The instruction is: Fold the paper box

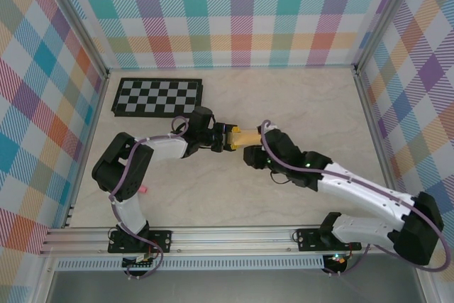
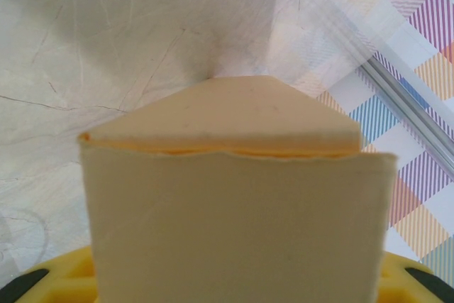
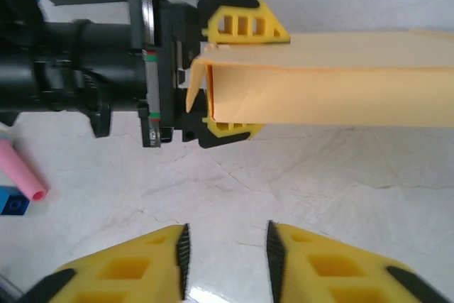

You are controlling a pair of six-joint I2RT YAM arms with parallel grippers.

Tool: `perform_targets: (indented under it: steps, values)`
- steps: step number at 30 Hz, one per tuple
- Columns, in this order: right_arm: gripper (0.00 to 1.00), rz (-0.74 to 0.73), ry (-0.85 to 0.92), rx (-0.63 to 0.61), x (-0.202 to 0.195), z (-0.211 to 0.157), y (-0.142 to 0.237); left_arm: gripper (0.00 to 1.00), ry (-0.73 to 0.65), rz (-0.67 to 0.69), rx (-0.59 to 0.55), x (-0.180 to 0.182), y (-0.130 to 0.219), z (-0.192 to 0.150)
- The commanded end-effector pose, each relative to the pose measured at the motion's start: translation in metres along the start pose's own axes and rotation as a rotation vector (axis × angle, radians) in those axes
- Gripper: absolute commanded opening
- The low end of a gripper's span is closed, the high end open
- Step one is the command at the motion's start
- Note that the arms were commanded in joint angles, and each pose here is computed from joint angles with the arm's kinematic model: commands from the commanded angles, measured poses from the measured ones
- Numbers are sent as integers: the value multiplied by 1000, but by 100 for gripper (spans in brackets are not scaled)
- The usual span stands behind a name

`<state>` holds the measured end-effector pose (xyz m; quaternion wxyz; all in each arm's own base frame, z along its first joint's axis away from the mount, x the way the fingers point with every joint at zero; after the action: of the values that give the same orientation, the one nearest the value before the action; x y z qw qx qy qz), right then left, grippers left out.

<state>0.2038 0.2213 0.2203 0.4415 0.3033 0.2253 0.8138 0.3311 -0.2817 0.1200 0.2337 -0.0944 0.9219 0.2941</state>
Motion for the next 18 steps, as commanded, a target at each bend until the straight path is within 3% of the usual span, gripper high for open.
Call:
perform_targets:
  steps: [1,4,8,13,18]
  values:
    - [44,-9,37,41,-10,17,18,27,75,109,-84,33,-8,24]
    - [56,-31,73,111,-17,50,17,27,69,119,-87,33,-8,24]
    - [79,5,352,245,0,76,-3,27,62,119,-87,29,-8,22]
    - [89,-36,507,475,-6,73,-33,27,60,115,-83,26,-8,19]
    - [95,-20,487,524,-13,53,-57,27,56,99,-74,23,-9,18]
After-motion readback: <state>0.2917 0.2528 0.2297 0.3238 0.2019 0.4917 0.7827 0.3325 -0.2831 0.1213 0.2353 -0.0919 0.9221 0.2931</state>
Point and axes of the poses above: each hand's point on the last joint's axis, 136 mm out from that joint toward the fingers, its own y axis back along the fingers, its own x axis along the line the jaws close on, z = x × y, the point moved 5 cm from there along y, back along the fingers, and after that the axes turned 10 degrees about y, right-handed, at the moved point
